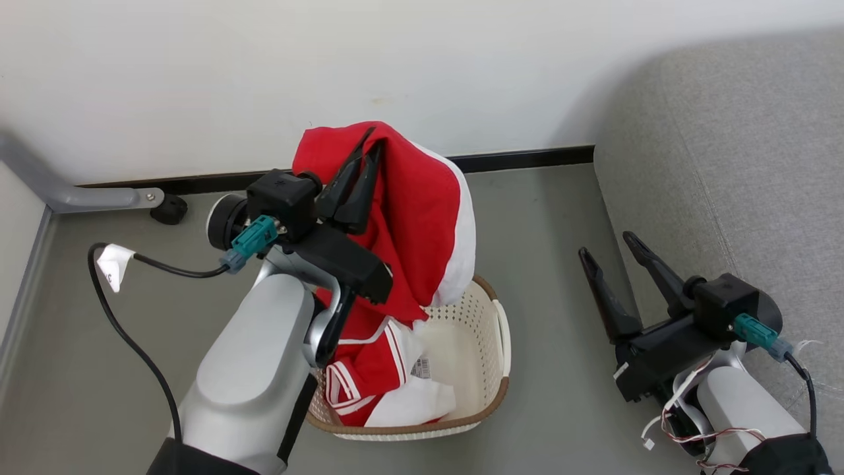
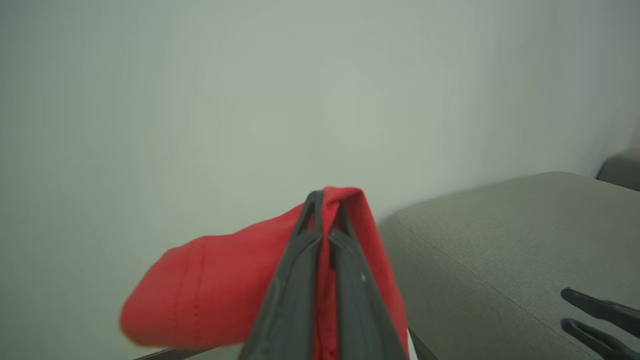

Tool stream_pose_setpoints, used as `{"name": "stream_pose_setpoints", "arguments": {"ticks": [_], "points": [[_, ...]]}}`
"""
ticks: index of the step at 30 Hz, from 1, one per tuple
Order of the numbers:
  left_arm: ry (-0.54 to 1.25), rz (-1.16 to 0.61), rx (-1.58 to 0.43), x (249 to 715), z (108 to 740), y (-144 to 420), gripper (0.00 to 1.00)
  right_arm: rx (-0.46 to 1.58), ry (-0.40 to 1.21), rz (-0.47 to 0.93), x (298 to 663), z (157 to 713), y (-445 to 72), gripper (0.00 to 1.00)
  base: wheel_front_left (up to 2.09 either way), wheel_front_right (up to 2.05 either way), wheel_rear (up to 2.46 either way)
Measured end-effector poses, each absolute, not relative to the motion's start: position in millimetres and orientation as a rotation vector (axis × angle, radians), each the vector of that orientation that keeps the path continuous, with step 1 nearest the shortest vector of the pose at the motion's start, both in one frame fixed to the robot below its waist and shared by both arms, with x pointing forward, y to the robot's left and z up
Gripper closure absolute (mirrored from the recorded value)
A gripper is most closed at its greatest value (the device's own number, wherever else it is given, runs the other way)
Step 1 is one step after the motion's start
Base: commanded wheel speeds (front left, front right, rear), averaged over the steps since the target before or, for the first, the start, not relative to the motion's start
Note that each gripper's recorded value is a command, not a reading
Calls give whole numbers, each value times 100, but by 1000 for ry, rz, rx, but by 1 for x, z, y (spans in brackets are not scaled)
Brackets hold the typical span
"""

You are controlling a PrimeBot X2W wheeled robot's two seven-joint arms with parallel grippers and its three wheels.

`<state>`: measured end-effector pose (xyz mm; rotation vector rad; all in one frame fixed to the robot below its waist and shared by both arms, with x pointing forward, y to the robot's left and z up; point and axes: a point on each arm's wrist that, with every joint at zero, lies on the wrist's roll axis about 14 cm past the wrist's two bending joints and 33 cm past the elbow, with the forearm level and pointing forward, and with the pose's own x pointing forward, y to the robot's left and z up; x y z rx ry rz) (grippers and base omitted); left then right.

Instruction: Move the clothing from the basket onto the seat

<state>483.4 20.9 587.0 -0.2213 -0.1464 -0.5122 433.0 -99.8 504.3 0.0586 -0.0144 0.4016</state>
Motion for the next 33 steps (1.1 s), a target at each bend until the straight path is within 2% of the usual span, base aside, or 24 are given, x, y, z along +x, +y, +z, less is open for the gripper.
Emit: {"name": "stream_pose_setpoints", "arguments": {"ticks": [15,22,33], "points": [[-205,-580,-207,476,605,6,100,-16,-56,616,433,519,-44,0,0,0,0],[-237,-615,-211,470,616,-1,100,-24,-10,651,439,508,-43,0,0,0,0],[-261,-650,-185,461,622,-4,100,-55,10,770,446,507,-15,0,0,0,0]]}}
